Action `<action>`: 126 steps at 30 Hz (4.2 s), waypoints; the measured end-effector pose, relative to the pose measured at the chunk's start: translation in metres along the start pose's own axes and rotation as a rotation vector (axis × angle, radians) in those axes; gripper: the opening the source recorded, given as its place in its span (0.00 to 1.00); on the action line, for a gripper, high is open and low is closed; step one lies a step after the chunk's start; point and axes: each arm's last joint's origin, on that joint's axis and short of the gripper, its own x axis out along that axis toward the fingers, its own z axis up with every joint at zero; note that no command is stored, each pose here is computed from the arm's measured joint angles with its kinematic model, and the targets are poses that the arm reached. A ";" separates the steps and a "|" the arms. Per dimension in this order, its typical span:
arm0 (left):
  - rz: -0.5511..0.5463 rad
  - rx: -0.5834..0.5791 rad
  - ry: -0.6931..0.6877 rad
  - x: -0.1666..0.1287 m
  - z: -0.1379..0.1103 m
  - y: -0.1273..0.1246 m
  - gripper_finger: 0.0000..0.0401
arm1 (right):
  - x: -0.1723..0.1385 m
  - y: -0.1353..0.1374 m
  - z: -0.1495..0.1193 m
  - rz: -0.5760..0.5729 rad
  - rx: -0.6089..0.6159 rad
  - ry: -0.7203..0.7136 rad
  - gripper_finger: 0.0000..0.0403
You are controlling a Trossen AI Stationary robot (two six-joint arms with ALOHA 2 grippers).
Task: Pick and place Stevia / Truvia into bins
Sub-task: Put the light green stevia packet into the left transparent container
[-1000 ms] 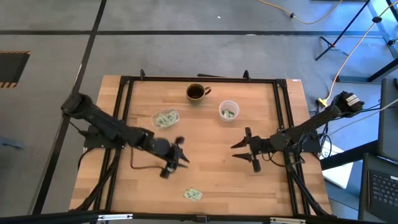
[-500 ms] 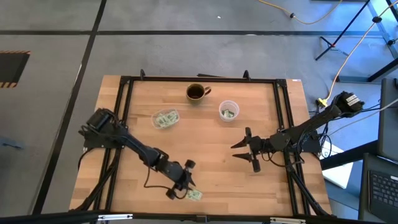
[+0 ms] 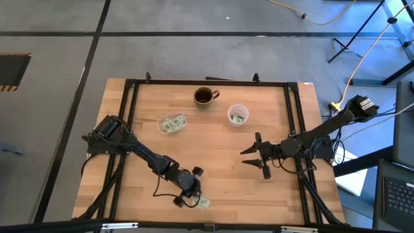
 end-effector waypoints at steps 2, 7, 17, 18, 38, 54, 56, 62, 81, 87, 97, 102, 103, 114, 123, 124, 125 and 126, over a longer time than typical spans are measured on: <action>0.010 0.017 0.000 0.000 0.000 0.000 0.17 | 0.000 0.000 0.000 0.000 -0.001 0.000 0.42; -0.006 0.016 0.023 0.007 -0.007 0.000 0.19 | 0.000 0.000 0.000 0.000 -0.002 0.001 0.42; -0.010 0.012 0.037 0.020 -0.017 0.002 0.19 | 0.000 0.000 -0.001 -0.002 -0.005 0.009 0.42; -0.009 0.010 0.043 0.021 -0.018 0.003 0.19 | 0.000 0.000 -0.001 -0.002 -0.005 0.009 0.42; 0.084 -0.099 0.089 0.022 -0.025 0.024 0.01 | 0.000 0.000 -0.002 -0.003 -0.011 0.019 0.42; 0.415 -0.376 0.098 0.014 -0.031 0.068 0.01 | 0.000 0.000 -0.002 -0.004 -0.011 0.020 0.42; 0.437 -0.391 0.111 0.012 -0.033 0.074 0.01 | 0.000 0.000 -0.002 -0.004 -0.011 0.020 0.42; 0.475 -0.387 0.208 -0.001 -0.035 0.085 0.01 | 0.000 0.000 -0.002 -0.004 -0.011 0.020 0.42; 0.261 -0.603 0.771 -0.073 -0.048 0.043 0.01 | 0.000 -0.001 -0.004 -0.007 -0.014 0.041 0.42; 0.269 -0.608 0.731 -0.079 -0.043 0.044 0.01 | 0.000 -0.001 -0.004 -0.008 -0.014 0.040 0.42; 0.279 -0.598 0.649 -0.097 -0.030 0.045 0.13 | 0.000 -0.001 -0.004 -0.008 -0.014 0.040 0.42; 0.267 -0.591 0.592 -0.103 -0.023 0.045 0.17 | 0.000 -0.001 -0.004 -0.007 -0.014 0.040 0.42; 0.262 -0.579 0.589 -0.102 -0.022 0.045 0.18 | 0.000 -0.001 -0.004 -0.008 -0.014 0.040 0.42; 0.199 -0.524 0.608 -0.079 -0.030 0.044 0.17 | 0.000 -0.001 -0.005 -0.009 -0.015 0.051 0.42; 0.200 -0.462 0.660 -0.068 -0.038 0.045 0.13 | 0.000 -0.001 -0.005 -0.011 -0.017 0.057 0.42; 0.206 -0.460 0.665 -0.068 -0.039 0.045 0.12 | 0.000 -0.001 -0.005 -0.011 -0.017 0.057 0.42; 0.213 -0.459 0.669 -0.068 -0.039 0.045 0.11 | 0.000 -0.001 -0.005 -0.011 -0.017 0.057 0.42; 0.219 -0.459 0.676 -0.069 -0.040 0.045 0.10 | 0.000 -0.001 -0.005 -0.011 -0.017 0.057 0.42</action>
